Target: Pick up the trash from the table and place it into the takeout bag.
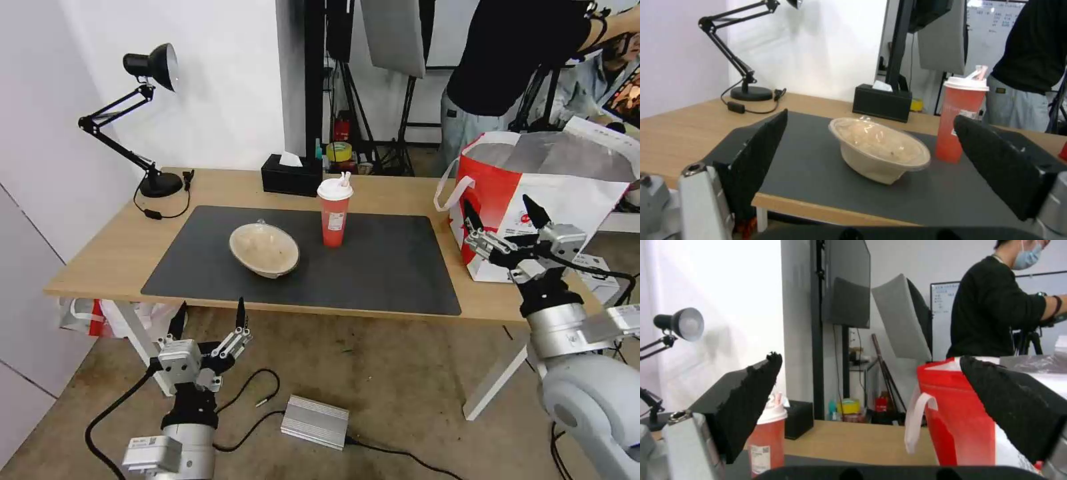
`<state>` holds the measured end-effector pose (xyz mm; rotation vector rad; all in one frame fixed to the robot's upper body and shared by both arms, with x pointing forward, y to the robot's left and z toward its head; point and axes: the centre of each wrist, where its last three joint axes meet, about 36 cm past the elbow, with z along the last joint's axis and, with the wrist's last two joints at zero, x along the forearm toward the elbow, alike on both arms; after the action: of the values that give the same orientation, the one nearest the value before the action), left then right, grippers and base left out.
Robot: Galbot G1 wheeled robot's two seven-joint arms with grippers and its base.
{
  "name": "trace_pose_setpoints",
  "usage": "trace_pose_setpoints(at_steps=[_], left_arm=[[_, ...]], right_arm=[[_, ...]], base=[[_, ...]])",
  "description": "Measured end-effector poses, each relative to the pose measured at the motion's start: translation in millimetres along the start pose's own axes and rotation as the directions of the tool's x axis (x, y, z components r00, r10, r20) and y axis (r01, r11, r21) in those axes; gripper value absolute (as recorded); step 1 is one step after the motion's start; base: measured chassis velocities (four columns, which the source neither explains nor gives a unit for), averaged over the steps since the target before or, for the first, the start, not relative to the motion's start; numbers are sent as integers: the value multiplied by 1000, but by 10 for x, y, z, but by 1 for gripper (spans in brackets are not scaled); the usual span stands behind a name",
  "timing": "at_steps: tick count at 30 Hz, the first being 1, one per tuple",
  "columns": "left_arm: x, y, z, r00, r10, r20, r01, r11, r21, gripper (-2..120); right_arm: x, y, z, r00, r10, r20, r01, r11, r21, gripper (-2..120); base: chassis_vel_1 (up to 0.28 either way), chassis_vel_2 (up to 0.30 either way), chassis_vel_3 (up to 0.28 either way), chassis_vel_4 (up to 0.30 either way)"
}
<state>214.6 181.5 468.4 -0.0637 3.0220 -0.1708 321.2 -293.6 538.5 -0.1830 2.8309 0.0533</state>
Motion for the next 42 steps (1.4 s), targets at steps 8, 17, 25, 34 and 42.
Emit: trace_pose_setpoints(at_steps=[8,17,25,34,42], left_arm=[[14,9,-3,1000,2,-4,-2,1000,-4,100],[14,20,-10,1000,3,-2,-3,1000,-9,100],[5,24,-3,1000,5,-1,-5,1000,-9,100],[-4,63,-6,1000,4,1,-4,1000,-6,100],[-12,72,-11,1000,7,4,-7,1000,-8,100]], right_arm=[[192,124,117,999,24,-31,-24,1000,-19,100],[346,203,225,997,40,-64,-42,998,-35,100],[444,282,298,995,46,-85,-49,998,-41,100],[565,362,371,994,44,-98,-48,998,-39,100],[684,441,471,992,51,-113,-55,998,-34,100]], base=[[0,0,0,0],[0,0,0,0],[0,0,0,0],[0,0,0,0],[0,0,0,0]])
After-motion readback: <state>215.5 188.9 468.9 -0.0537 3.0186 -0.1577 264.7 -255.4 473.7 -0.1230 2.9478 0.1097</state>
